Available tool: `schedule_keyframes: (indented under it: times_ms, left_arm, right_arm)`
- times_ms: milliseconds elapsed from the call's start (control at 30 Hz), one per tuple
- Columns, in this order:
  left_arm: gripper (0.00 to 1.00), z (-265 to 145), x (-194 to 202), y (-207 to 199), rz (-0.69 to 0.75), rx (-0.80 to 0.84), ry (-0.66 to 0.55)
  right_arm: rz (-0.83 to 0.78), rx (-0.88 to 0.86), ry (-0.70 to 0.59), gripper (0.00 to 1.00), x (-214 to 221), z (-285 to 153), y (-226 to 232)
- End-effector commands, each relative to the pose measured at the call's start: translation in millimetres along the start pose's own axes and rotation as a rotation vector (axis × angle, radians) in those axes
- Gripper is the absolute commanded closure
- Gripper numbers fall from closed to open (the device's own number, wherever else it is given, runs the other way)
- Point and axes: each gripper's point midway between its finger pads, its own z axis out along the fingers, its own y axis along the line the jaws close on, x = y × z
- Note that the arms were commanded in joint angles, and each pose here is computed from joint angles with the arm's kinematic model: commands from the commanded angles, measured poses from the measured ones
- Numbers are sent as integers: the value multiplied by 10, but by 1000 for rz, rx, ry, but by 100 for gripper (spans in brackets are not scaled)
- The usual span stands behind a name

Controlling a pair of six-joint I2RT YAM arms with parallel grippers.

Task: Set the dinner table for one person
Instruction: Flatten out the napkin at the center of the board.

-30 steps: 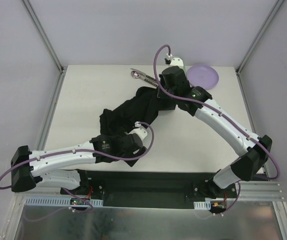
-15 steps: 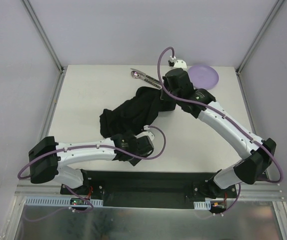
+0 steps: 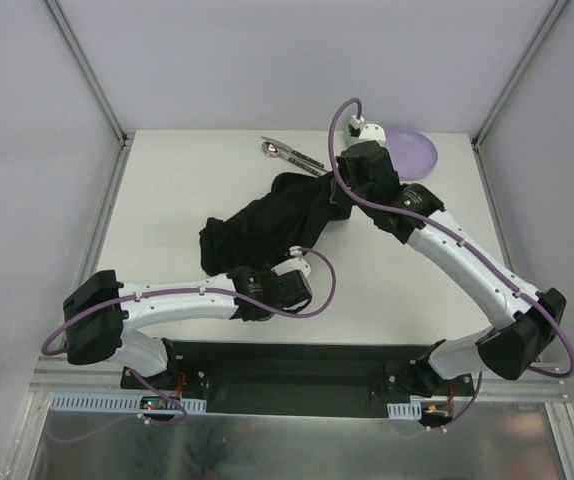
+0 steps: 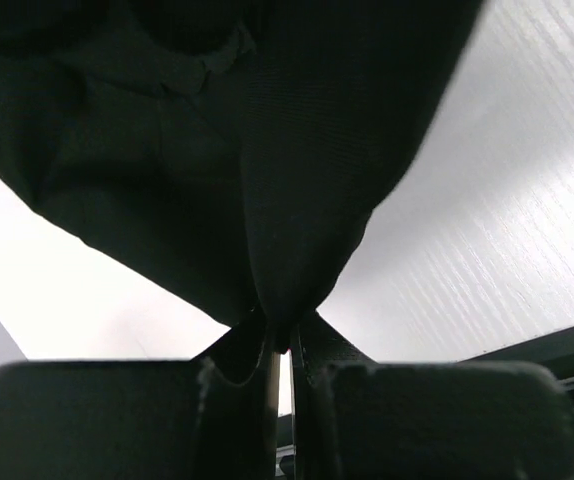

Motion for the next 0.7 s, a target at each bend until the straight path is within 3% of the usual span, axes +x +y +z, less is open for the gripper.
schedule_keyframes:
  times_ms: [0, 500, 667]
  left_arm:
    - [100, -142, -133, 184, -33, -59, -70]
    - [100, -1039, -624, 1498, -266, -296, -295]
    - [100, -953, -589, 1473, -215, -299, -259]
  right_arm:
    - [28, -38, -77, 99, -213, -227, -4]
    - [23, 7, -50, 99, 160, -845, -488]
    - [37, 151, 35, 99, 503, -871, -813]
